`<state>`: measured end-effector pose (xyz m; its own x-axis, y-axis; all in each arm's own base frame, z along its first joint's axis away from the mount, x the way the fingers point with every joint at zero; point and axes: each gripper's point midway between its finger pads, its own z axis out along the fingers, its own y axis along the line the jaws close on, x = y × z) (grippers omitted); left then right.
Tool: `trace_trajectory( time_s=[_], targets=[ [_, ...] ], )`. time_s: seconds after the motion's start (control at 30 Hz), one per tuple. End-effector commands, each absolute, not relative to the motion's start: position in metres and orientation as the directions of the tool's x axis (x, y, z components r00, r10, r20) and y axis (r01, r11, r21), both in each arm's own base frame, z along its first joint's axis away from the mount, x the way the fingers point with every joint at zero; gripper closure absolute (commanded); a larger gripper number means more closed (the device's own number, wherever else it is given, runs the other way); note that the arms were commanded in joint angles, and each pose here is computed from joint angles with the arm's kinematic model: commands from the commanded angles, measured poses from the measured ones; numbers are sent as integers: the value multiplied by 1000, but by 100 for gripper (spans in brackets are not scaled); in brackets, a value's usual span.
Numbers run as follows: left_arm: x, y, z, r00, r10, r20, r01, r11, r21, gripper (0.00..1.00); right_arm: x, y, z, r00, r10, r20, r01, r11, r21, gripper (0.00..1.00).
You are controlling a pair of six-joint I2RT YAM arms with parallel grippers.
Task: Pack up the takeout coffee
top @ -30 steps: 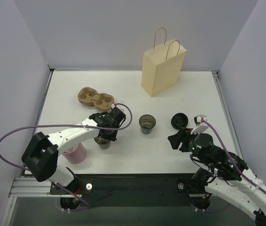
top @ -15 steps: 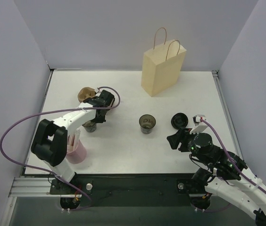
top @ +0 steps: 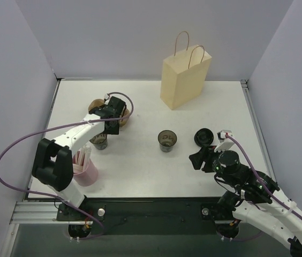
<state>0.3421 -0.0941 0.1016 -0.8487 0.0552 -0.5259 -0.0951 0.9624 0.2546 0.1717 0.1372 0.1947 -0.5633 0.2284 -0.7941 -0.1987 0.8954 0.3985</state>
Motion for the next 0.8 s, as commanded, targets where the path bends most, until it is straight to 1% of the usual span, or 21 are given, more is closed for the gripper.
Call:
trace_trajectory(
  time_s=[0.0, 0.07, 0.13, 0.2, 0.27, 0.3, 0.37, 0.4, 0.43, 0.47, 0.5, 0.53, 0.57, 0.6, 0.77],
  targets=[
    [353, -108, 165, -761, 37, -647, -83, 985, 153, 38, 181, 137, 211, -523, 229, -821, -192, 907, 375, 46],
    [353, -116, 188, -728, 38, -685, -43, 994, 101, 35, 185, 137, 214, -517, 222, -826, -187, 913, 363, 46],
    [352, -123, 211, -693, 45, -720, 3, 998, 59, 28, 190, 135, 217, -509, 211, -834, -170, 926, 338, 46],
    [348, -136, 224, -678, 54, -733, 77, 997, 2, 21, 195, 132, 216, -502, 196, -842, -146, 941, 306, 46],
    [340, -155, 245, -651, 51, -758, 177, 981, -85, 20, 204, 122, 224, -468, 190, -863, -102, 959, 266, 46],
    [339, -162, 254, -634, 50, -772, 219, 969, -117, 18, 210, 120, 222, -468, 157, -870, -89, 971, 223, 46],
    [330, -173, 270, -602, 39, -798, 289, 942, -172, 16, 219, 113, 233, -452, 148, -879, -59, 979, 195, 46],
    [325, -187, 278, -582, 39, -812, 364, 905, -218, 15, 223, 112, 230, -465, 129, -876, -46, 984, 169, 46],
    [317, -191, 289, -555, 30, -831, 404, 883, -238, 13, 227, 109, 232, -465, 116, -878, -38, 988, 151, 46],
    [310, -199, 292, -545, 34, -838, 451, 854, -259, 10, 230, 110, 234, -476, 115, -872, -38, 988, 152, 45],
    [303, -209, 290, -539, 39, -841, 508, 812, -288, 7, 240, 100, 227, -499, 127, -857, 16, 990, 138, 45],
    [297, -212, 294, -523, 35, -852, 535, 791, -296, 3, 244, 97, 222, -519, 133, -845, 29, 990, 138, 45],
    [294, -215, 292, -517, 37, -855, 555, 775, -302, 3, 248, 100, 213, -560, 135, -818, 26, 989, 145, 45],
    [293, -217, 284, -513, 38, -858, 569, 763, -307, 3, 256, 88, 208, -571, 162, -805, 77, 987, 144, 45],
    [280, -227, 260, -498, 60, -865, 640, 699, -320, 3, 284, 72, 178, -647, 185, -739, 150, 982, 114, 46]
  ],
)
